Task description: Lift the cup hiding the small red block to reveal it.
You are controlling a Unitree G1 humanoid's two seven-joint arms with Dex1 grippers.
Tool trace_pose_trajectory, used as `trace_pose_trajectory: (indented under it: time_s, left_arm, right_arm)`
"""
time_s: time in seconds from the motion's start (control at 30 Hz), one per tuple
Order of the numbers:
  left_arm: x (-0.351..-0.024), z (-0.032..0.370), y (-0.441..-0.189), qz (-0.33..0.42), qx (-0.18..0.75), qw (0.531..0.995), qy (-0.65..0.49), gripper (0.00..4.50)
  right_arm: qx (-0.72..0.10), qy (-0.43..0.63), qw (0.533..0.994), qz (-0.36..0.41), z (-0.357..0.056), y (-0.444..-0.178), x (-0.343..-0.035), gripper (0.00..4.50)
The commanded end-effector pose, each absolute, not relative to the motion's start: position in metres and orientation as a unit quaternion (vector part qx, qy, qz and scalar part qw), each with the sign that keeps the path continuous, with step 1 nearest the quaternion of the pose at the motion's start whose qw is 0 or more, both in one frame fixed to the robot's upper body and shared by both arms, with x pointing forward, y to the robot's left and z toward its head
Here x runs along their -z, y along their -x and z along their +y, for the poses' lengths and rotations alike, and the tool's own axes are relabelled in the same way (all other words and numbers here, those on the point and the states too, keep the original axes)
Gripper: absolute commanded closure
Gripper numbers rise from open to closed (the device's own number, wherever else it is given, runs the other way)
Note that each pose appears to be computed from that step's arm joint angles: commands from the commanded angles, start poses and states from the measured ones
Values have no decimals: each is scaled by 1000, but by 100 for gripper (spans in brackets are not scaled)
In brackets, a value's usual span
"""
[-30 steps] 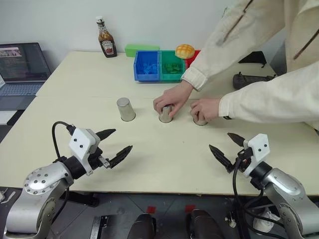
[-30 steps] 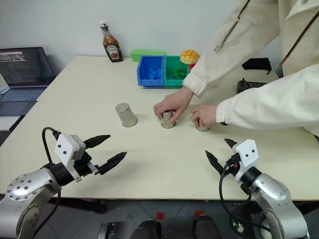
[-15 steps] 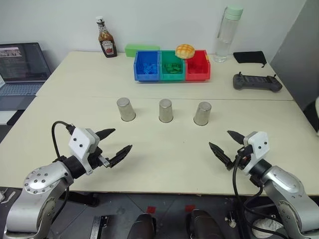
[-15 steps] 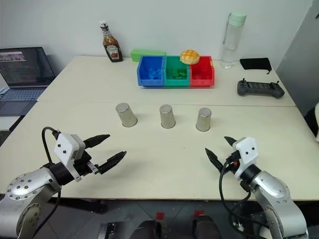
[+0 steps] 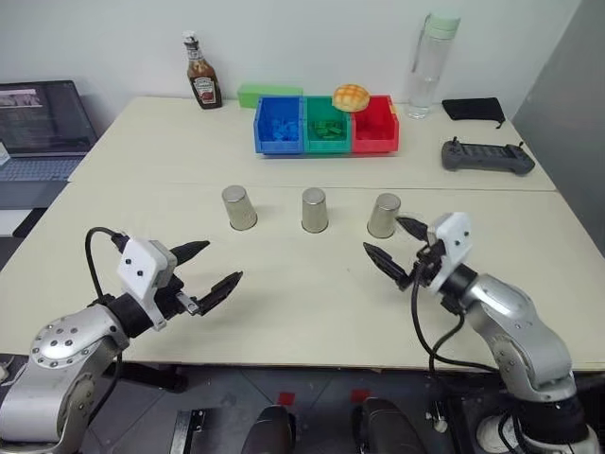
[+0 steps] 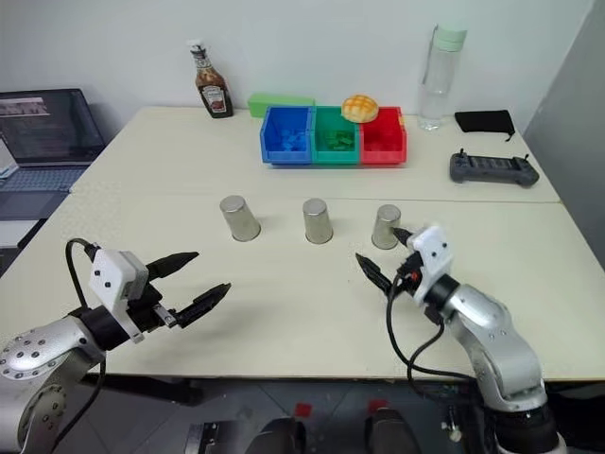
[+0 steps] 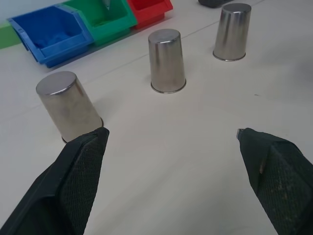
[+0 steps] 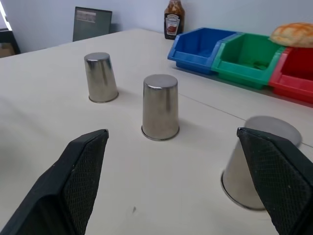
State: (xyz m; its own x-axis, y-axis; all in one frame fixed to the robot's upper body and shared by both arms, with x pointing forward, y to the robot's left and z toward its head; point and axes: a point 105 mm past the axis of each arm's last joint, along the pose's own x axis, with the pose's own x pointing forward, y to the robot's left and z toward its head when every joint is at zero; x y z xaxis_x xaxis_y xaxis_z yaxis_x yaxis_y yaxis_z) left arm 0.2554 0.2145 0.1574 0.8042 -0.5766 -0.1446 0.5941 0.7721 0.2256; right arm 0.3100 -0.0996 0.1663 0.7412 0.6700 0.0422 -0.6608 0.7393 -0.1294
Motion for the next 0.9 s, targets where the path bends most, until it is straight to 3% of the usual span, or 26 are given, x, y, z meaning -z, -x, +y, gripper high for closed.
trace_pose_trajectory:
  time_s: [0.03,0.2,0.5,0.9]
  left_arm:
    - [-168,213,-249,21,318,937,-142,0]
    - [-166,209,-247,25,324,936,-139,0]
    - [-167,204,-247,24,328,934,-138,0]
    - [-168,204,-244,23,321,936,-141,0]
  right_arm:
    - [-380,71,922,-26,-75,-326,-168,1]
    - [-372,78,925,6,-48,-355,-164,1]
    - [-336,79,939,-3,-2,-404,-181,1]
    - [-307,62,949,22,4,-427,-174,1]
